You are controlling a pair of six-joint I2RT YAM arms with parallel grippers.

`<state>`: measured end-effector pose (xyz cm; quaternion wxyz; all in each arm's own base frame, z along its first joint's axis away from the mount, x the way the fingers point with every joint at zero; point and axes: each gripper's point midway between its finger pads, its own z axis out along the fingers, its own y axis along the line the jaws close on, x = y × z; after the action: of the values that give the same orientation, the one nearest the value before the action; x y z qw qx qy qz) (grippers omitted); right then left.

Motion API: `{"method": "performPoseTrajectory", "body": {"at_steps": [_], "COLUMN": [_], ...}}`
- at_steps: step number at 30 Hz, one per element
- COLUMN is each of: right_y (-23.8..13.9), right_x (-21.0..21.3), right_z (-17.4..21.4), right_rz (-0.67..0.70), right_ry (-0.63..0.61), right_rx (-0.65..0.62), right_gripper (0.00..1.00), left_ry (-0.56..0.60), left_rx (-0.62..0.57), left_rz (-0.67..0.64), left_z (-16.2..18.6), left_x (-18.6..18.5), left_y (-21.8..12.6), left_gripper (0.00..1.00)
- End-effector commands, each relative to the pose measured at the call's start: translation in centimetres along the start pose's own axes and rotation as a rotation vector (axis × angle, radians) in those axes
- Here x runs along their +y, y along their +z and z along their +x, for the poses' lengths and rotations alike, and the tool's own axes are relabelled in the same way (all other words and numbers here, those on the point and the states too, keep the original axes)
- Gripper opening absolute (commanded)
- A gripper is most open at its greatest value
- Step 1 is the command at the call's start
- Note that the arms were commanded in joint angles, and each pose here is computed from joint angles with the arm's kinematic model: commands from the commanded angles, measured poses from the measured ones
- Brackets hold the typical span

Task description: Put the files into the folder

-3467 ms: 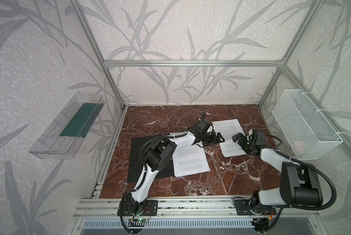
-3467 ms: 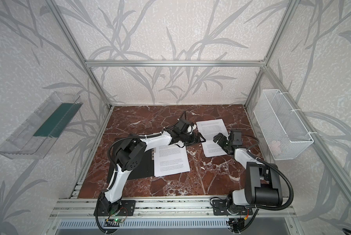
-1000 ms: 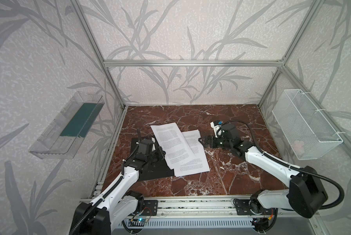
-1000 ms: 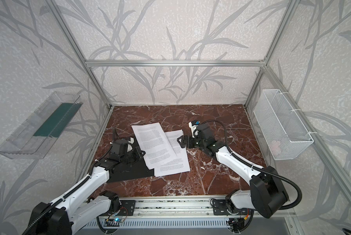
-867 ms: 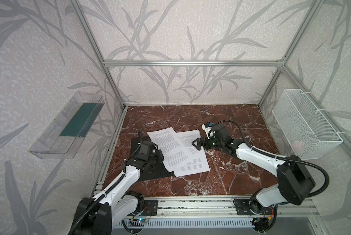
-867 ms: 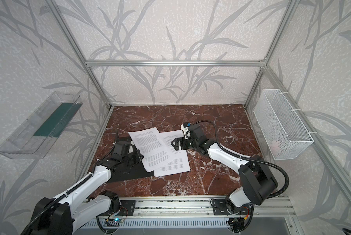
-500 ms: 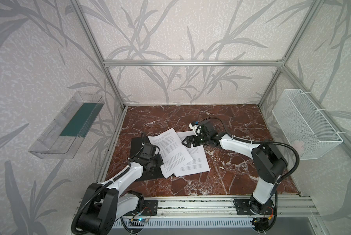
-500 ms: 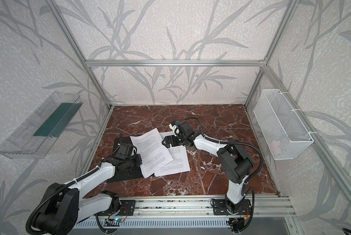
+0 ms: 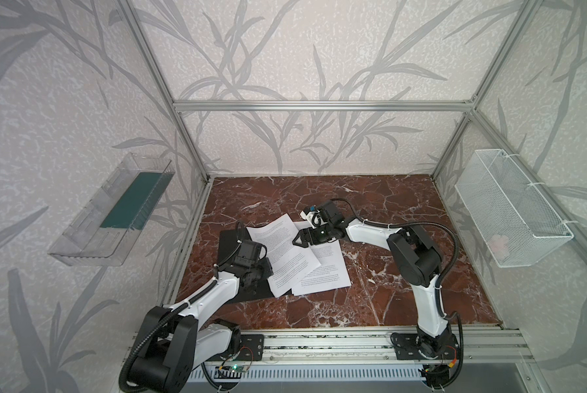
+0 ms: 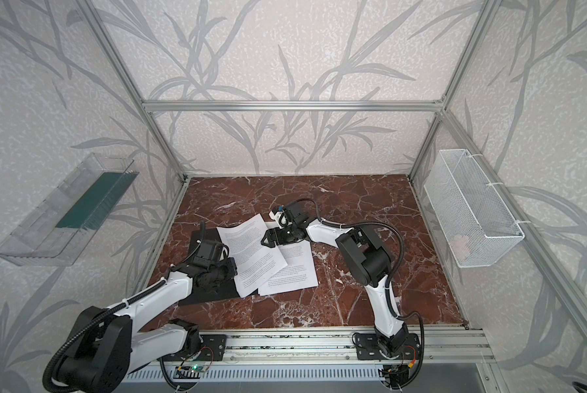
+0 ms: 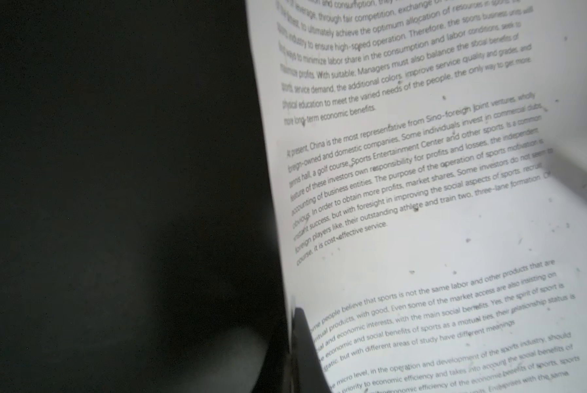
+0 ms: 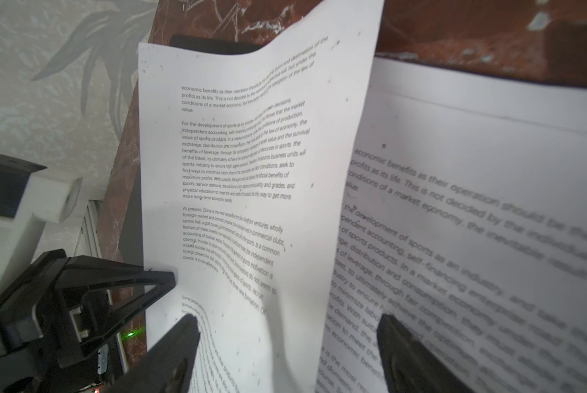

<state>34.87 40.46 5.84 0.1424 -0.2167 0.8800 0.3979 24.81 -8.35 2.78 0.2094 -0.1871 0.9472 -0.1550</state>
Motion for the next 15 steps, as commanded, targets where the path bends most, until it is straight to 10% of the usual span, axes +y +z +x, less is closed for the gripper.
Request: {"method": "performPoseTrajectory", "body": {"at_steps": [1, 8, 10, 15], "right_y": [0.7, -0.1, -0.9, -5.3], "right_x": [1.7, 2.7, 3.0, 2.9], "right_z": [0.0, -0.4, -0.4, -0.5], "right_rz": [-0.087, -0.120, -0.123, -0.089], "right_ry": [0.028, 0.046, 0.040, 0.039], "right_rx": [0.021, -0.008, -0.028, -0.147], "right_gripper": [0.64, 0.01, 0.00, 0.00], "left_ry": [0.006, 0.009, 0.006, 0.012], "left_rx": [-0.007, -0.020, -0.032, -0.090], "left_rz": [-0.014, 0.002, 0.008, 0.117], "left_z": [0.1, -0.1, -0.3, -0.8], "left_x": [0.5, 0.2, 0.1, -1.6], "left_y": [0.0, -0.3, -0.5, -2.2], "left_gripper": [0.00, 0.03, 0.13, 0.72]}}
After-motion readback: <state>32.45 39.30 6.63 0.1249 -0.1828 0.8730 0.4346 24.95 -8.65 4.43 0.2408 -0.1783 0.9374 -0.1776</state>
